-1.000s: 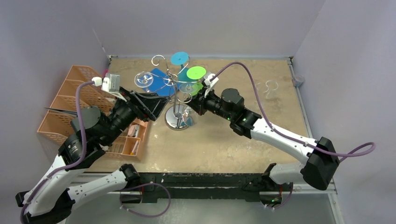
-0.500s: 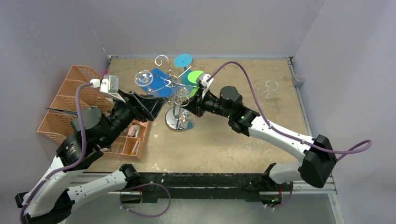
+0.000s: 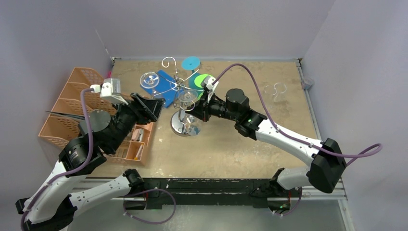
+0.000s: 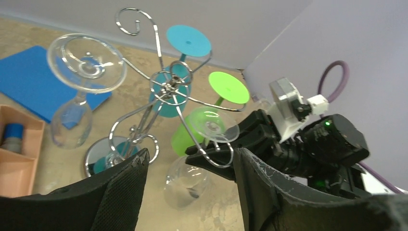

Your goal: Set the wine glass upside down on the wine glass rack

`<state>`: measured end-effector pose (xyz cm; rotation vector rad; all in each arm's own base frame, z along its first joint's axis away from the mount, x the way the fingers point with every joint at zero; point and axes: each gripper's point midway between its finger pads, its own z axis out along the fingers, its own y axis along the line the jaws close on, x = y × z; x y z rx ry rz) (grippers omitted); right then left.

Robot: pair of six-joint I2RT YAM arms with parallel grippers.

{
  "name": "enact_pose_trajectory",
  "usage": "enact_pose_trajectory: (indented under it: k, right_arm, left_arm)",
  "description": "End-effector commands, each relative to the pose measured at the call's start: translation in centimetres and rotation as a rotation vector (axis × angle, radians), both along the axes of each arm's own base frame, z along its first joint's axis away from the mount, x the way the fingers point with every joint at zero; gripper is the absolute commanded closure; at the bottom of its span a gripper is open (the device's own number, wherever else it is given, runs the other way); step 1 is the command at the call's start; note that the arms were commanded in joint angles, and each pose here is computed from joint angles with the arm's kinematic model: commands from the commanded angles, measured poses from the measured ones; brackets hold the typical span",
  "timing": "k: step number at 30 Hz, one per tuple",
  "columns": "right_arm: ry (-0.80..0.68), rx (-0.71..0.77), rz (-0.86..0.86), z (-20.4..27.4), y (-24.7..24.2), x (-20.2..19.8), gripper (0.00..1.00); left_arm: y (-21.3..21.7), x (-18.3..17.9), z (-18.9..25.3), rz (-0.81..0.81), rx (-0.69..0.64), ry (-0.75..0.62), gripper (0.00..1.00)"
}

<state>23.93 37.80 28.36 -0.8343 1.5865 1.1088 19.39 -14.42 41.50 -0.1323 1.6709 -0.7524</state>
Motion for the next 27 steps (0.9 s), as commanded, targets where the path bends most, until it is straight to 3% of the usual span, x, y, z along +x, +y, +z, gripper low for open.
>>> enact_pose_trajectory:
  k: [1, 4, 6, 13, 21, 27]
  right_arm:
    - [-0.080, 0.091, 0.062, 3.9, 0.5, -0.9, 1.00]
    - [-0.079, 0.094, 0.070, 3.9, 0.5, -1.0, 1.00]
    - [-0.075, 0.089, 0.079, 3.8, 0.5, -1.2, 1.00]
    - [-0.079, 0.093, 0.146, 3.8, 0.6, -2.4, 1.00]
    - [-0.080, 0.094, 0.167, 3.9, 0.5, -2.6, 1.00]
    - [-0.078, 0.101, 0.166, 4.1, 0.4, -2.6, 1.00]
  left_arm:
    - [2.1, 1.1, -1.8, 0.136, 0.046, 0.043, 0.39]
    - [2.8, 1.7, -3.2, 0.202, 0.088, 0.080, 0.59]
    - [3.2, 2.0, -4.2, 0.242, 0.115, 0.115, 0.62]
    - [3.6, 2.8, -6.8, 0.313, 0.166, 0.171, 0.54]
    - [3.3, 3.0, -7.2, 0.317, 0.151, 0.177, 0.55]
    - [3.2, 3.5, -6.8, 0.342, 0.115, 0.158, 0.44]
